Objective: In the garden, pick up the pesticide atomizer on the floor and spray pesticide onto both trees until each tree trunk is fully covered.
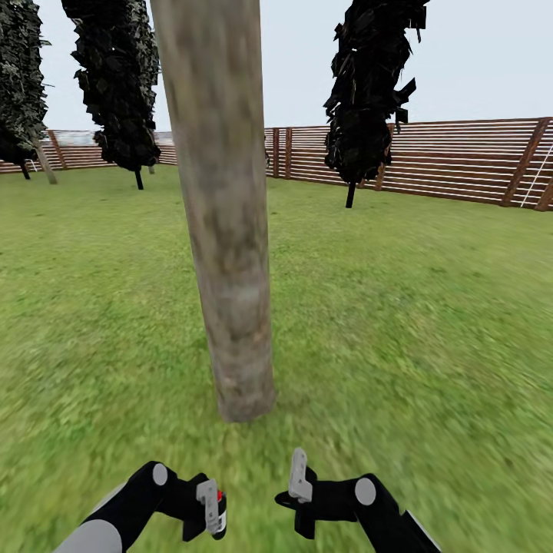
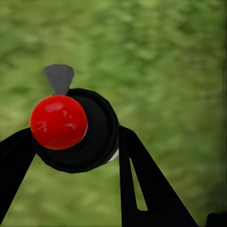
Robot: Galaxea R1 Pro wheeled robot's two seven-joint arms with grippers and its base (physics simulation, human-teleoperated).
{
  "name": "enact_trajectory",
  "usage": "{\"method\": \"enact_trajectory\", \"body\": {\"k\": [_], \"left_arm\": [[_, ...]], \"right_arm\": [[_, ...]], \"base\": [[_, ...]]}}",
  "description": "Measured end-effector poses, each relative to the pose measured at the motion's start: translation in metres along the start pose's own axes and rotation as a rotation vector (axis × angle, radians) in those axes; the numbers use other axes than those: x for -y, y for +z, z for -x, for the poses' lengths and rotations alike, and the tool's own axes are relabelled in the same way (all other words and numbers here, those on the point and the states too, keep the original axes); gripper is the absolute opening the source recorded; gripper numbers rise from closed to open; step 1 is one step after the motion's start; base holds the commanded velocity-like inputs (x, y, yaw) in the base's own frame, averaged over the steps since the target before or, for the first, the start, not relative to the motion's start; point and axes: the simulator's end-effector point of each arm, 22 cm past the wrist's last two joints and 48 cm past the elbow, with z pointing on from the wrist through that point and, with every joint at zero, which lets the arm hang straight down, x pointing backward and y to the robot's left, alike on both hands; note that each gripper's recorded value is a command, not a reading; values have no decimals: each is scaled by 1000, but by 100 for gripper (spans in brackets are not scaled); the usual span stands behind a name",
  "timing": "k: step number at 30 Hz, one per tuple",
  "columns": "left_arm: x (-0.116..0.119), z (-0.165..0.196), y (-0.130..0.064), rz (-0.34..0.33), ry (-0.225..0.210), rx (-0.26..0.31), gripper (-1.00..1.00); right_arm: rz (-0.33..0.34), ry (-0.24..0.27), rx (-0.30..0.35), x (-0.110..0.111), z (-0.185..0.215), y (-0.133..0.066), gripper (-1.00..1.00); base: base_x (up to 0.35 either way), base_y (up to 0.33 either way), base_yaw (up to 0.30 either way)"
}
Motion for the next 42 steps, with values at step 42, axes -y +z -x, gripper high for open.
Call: {"method": "enact_trajectory", "body": {"k": [42], "left_arm": [[46, 65, 22, -140, 71, 133, -100]], "right_arm": [[-1, -11, 6, 3, 5, 1, -100]], "base": [[0, 0, 0]]}}
